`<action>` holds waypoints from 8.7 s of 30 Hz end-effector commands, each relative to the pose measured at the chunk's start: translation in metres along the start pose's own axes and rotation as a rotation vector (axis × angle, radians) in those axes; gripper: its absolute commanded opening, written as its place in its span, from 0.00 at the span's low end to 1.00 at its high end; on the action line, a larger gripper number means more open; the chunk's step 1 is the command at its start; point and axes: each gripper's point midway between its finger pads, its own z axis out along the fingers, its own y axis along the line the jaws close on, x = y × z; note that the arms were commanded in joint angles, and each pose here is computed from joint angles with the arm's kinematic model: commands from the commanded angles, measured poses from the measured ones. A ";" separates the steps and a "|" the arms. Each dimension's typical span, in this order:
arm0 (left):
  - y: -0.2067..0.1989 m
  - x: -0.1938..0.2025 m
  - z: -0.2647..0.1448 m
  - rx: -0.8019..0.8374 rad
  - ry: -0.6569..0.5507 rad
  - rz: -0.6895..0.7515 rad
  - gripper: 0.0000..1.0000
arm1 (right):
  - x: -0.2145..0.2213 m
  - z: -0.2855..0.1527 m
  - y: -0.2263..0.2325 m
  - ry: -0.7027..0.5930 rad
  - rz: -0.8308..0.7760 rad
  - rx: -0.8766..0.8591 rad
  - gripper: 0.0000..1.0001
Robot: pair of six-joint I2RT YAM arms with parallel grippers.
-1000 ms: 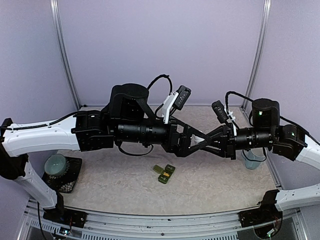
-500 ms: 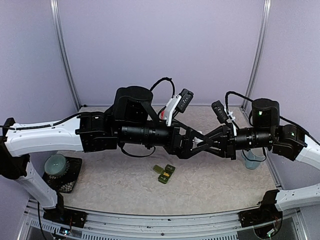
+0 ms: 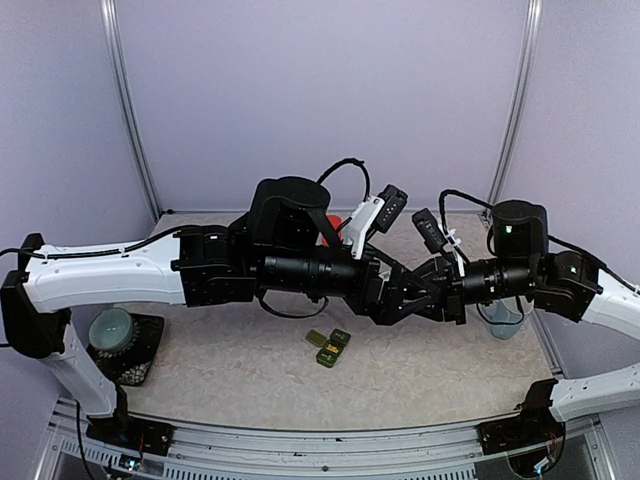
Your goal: Sort the pills into containers
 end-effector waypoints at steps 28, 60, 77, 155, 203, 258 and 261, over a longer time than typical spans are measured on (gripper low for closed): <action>0.030 -0.009 -0.041 -0.165 0.046 0.012 0.97 | -0.002 -0.004 -0.004 -0.016 -0.032 0.059 0.01; 0.034 -0.002 -0.016 -0.054 0.069 -0.061 0.44 | -0.001 -0.009 0.000 -0.028 -0.041 0.050 0.00; 0.046 -0.005 -0.020 -0.096 0.048 -0.076 0.19 | -0.003 -0.012 -0.006 -0.045 -0.055 0.091 0.47; 0.417 0.123 -0.180 -1.174 -0.072 -0.390 0.63 | 0.044 -0.016 -0.049 -0.066 0.014 0.282 1.00; 0.263 0.199 -0.048 -0.428 -0.002 -0.428 0.78 | 0.156 0.139 -0.190 0.186 0.371 0.107 0.46; 0.258 0.180 -0.098 -0.515 -0.043 -0.409 0.79 | 0.194 0.153 -0.103 0.294 0.057 -0.029 0.60; 0.262 0.173 -0.097 -0.476 -0.031 -0.385 0.78 | 0.191 0.148 -0.109 0.279 -0.033 0.018 0.67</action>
